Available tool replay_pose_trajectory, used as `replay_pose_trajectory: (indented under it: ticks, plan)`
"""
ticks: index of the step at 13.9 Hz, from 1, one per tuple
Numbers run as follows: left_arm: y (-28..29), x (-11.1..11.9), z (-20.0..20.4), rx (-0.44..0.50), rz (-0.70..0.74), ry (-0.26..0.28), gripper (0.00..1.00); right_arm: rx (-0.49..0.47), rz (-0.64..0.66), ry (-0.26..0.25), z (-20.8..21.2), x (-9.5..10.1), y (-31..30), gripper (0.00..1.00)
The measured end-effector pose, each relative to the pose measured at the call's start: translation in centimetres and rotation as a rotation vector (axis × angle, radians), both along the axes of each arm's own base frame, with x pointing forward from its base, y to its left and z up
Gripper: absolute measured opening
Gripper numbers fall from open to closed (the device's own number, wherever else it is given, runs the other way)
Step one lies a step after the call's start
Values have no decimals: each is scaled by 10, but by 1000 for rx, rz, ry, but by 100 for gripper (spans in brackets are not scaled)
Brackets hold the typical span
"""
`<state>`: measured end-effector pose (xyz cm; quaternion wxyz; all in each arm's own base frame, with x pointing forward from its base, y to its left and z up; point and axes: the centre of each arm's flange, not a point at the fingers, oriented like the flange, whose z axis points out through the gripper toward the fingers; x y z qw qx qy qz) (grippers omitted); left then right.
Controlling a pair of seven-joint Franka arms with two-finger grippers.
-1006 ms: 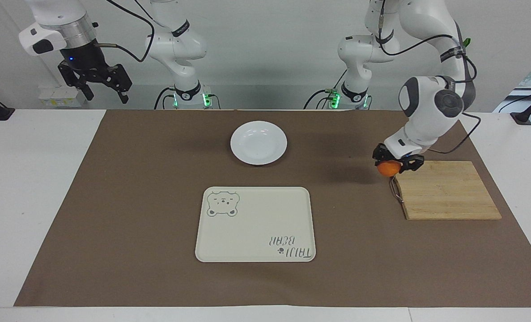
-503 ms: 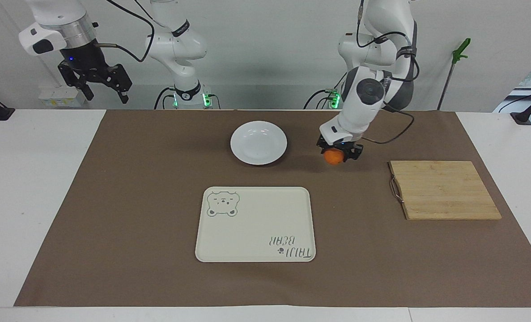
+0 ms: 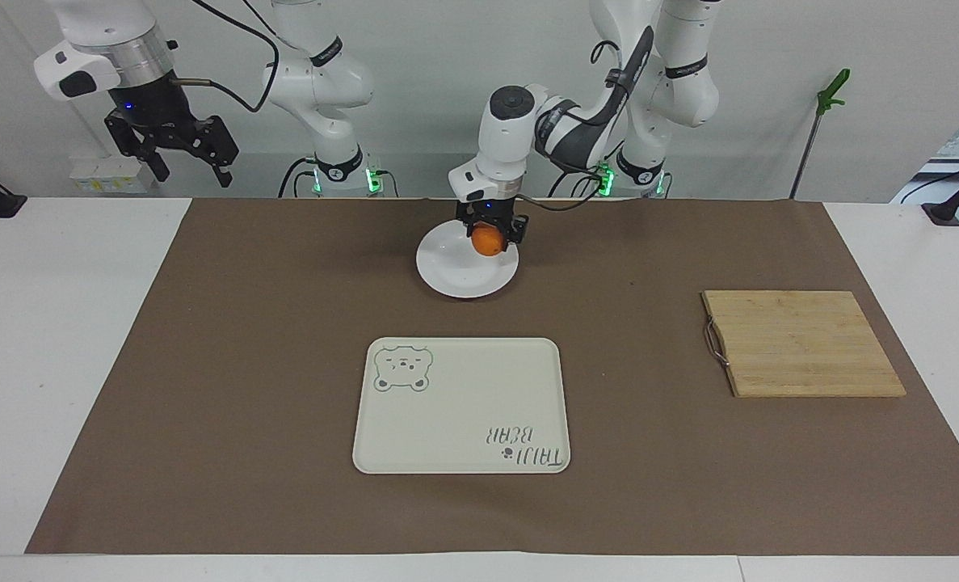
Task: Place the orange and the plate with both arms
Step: 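Carry the orange with the left gripper onto the white plate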
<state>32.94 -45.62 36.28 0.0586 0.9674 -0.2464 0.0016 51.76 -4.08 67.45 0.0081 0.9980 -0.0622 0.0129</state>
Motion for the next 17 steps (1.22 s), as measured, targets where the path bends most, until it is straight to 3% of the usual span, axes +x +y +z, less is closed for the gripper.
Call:
replay_pose_trajectory:
  ticks: [3, 6, 8, 12, 17]
  plan:
    - [-20, -12, -31, -11, 4, -9, 85, 0, 0, 0, 0, 0, 0, 100]
    - [-22, -8, -34, -19, 27, -15, 85, 0, 0, 0, 0, 0, 0, 100]
    - [-20, 0, -28, -27, 40, -24, 100, 0, 0, 0, 0, 0, 0, 100]
    - [1, 45, 12, -68, 121, -55, 100, 0, 0, 0, 0, 0, 0, 100]
    - [68, 110, 99, -78, 188, -105, 100, 0, 0, 0, 0, 0, 0, 100]
